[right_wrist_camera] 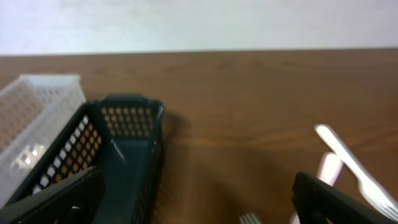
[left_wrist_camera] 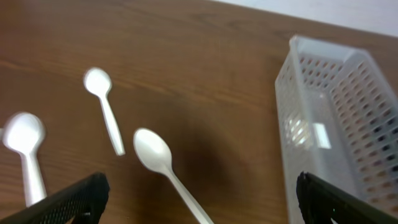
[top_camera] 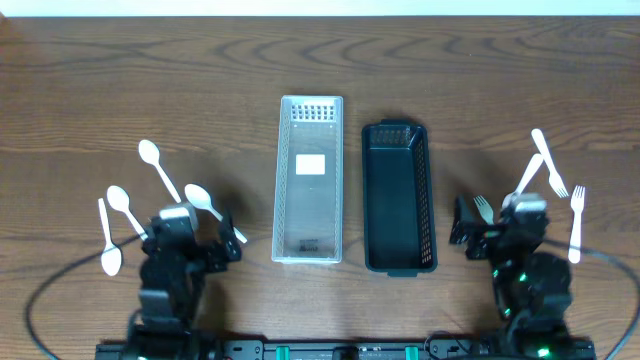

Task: Pack container
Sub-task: 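Raise both grippers and move them forward over the utensils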

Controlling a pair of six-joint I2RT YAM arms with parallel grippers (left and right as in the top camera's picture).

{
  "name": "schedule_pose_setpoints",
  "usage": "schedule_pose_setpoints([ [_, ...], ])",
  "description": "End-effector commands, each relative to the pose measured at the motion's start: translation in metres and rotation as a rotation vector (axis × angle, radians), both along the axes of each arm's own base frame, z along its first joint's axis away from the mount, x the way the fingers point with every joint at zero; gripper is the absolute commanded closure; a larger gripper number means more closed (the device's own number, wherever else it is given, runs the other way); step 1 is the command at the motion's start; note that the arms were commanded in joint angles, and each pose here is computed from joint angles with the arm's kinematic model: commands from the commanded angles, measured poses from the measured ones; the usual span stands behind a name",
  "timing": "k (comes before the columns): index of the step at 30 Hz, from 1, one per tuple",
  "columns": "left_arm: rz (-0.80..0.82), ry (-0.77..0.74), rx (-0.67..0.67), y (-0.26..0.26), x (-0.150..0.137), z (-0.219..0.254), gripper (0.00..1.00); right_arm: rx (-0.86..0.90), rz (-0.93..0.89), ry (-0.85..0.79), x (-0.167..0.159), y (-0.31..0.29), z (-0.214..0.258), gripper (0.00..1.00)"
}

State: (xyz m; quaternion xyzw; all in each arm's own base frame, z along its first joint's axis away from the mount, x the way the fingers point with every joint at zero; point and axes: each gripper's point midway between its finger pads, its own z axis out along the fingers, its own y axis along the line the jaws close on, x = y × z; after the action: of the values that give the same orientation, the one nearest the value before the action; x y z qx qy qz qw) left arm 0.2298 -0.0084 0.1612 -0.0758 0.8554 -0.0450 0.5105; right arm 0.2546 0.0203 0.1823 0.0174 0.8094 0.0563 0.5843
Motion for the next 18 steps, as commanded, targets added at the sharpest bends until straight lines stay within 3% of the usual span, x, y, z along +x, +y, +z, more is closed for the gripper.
schedule_pose_setpoints([
  [1,0.049,0.053,0.028,0.008,0.010,0.047,0.02,-0.009,-0.028,0.092,0.015,-0.007,0.026,0.01],
  [7,0.050,0.494,0.092,0.010,0.012,0.043,0.02,-0.043,-0.036,0.529,0.033,-0.010,0.025,0.01],
  [11,0.044,0.674,0.110,0.007,0.023,0.018,0.02,-0.021,0.000,0.693,0.052,-0.001,0.010,0.03],
  [14,0.035,0.793,0.119,0.005,0.026,-0.008,0.00,-0.013,0.010,0.803,0.058,0.002,-0.020,0.77],
  [15,0.035,0.836,0.124,0.006,0.025,-0.017,0.03,-0.002,0.003,0.844,0.058,0.002,-0.031,0.87],
  [16,0.034,0.867,0.128,0.006,0.024,-0.023,0.12,0.011,-0.012,0.880,0.057,0.002,-0.040,0.92],
  [18,0.034,0.919,0.134,0.006,0.025,-0.035,0.34,0.037,-0.034,0.957,0.055,0.003,-0.059,0.94],
])
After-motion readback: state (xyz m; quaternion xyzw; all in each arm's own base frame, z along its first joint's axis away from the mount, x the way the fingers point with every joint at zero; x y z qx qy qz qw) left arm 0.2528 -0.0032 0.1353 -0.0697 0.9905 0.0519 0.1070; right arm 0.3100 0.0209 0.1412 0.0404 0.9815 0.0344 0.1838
